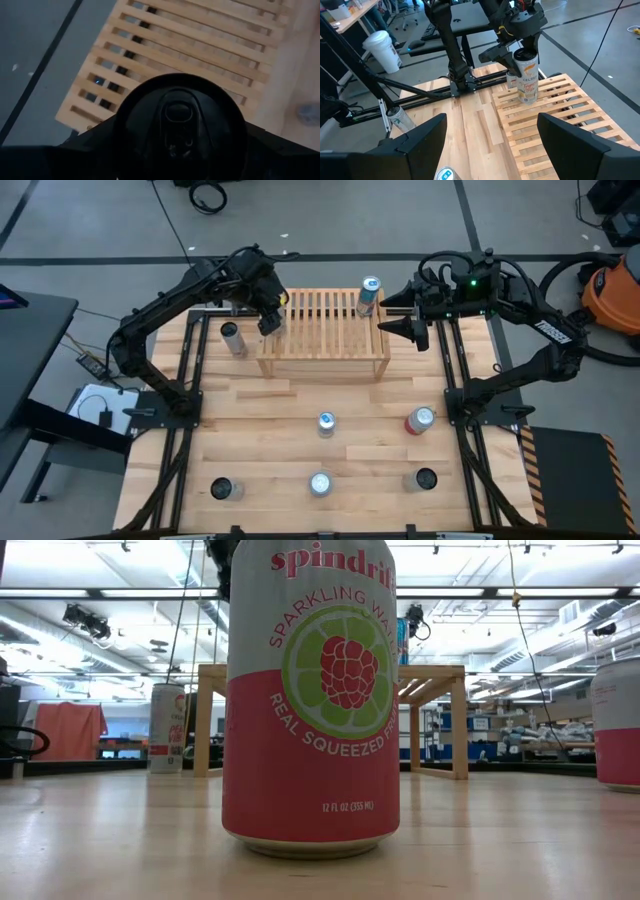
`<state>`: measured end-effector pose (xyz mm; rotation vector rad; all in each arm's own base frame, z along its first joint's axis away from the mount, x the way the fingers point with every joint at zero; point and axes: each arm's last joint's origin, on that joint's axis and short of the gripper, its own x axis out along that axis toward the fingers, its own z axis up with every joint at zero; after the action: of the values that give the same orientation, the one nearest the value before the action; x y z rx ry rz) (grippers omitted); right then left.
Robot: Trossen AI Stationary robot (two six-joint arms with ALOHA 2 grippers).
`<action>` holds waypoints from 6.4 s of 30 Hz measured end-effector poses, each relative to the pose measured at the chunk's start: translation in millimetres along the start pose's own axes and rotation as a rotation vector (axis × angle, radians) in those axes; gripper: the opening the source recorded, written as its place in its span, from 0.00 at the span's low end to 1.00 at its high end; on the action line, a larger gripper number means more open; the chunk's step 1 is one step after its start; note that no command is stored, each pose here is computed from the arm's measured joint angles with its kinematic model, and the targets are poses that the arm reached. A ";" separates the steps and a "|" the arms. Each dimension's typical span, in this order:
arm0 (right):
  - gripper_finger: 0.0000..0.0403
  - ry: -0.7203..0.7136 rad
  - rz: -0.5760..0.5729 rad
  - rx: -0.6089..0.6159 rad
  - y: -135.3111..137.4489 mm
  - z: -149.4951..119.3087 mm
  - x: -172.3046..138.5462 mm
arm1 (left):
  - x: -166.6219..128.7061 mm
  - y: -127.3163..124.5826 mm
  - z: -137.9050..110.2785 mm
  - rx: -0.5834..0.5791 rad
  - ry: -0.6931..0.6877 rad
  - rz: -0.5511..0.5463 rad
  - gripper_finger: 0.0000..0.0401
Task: Place canned beverage on shelf
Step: Put the left white and yellow soda can on the shelf
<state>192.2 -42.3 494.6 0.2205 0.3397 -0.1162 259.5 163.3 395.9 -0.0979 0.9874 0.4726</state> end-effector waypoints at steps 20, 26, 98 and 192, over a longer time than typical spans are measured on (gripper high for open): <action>0.80 0.000 0.000 0.000 0.0 0.0 0.0 | -2.2 -9.1 0.1 0.035 0.017 0.060 0.73; 0.80 0.000 0.000 0.000 0.0 0.0 0.0 | -2.2 -9.8 0.2 0.027 0.015 0.057 0.73; 0.80 -0.001 0.000 0.008 0.0 0.1 0.0 | -2.2 0.1 1.1 -0.021 -0.010 0.046 0.73; 0.80 -0.001 0.000 0.012 0.0 0.1 0.0 | -1.4 7.5 4.3 -0.068 -0.050 0.064 0.89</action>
<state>192.2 -42.3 494.7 0.2321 0.3379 -0.1181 259.0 170.7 400.5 -0.1152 0.9273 0.5651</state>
